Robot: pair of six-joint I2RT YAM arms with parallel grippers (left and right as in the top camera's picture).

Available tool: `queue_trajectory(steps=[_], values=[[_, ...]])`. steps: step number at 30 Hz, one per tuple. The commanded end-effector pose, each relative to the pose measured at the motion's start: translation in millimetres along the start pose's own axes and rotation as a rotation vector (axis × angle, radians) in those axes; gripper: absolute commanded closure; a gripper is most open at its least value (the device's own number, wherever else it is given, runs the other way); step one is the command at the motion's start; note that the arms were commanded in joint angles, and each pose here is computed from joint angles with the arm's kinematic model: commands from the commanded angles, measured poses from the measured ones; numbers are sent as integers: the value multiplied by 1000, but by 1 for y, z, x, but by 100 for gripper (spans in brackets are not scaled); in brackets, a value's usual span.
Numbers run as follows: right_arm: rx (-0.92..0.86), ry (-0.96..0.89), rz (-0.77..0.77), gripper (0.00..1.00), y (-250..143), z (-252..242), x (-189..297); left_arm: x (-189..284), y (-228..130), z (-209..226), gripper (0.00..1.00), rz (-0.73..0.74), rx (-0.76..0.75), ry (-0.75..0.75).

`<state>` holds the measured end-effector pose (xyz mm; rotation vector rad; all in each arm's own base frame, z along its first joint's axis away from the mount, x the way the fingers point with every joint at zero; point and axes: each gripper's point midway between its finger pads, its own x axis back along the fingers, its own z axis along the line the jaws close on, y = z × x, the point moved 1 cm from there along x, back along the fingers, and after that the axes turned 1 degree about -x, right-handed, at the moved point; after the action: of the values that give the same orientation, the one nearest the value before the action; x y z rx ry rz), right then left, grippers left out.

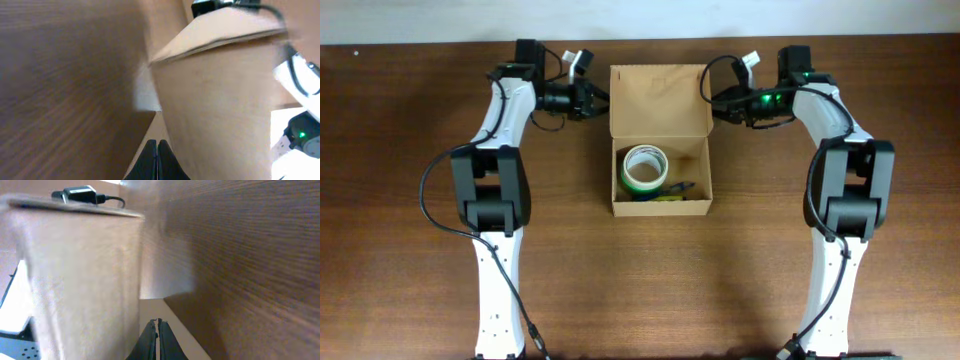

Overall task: Pack container
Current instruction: 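Raise both grippers to the box lid flaps on either side, then fold the lid flaps down over the box with both grippers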

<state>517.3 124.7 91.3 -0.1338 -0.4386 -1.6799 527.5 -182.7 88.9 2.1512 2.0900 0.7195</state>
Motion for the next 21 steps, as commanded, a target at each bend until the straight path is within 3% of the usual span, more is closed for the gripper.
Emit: queue_trajectory(steps=[1,9,14,21], values=[[88,-15,-24,96,10,48,12,-2,13,-57,98,12,-155,9],[195,-108,-19,96,0,93,19,7,-1,-82,98,75,-191,131],[257,-183,-25,96,-9,126,29,18,-13,-109,98,139,-237,282],[311,-482,20,96,-47,155,45,31,-36,-130,98,257,-281,572]])
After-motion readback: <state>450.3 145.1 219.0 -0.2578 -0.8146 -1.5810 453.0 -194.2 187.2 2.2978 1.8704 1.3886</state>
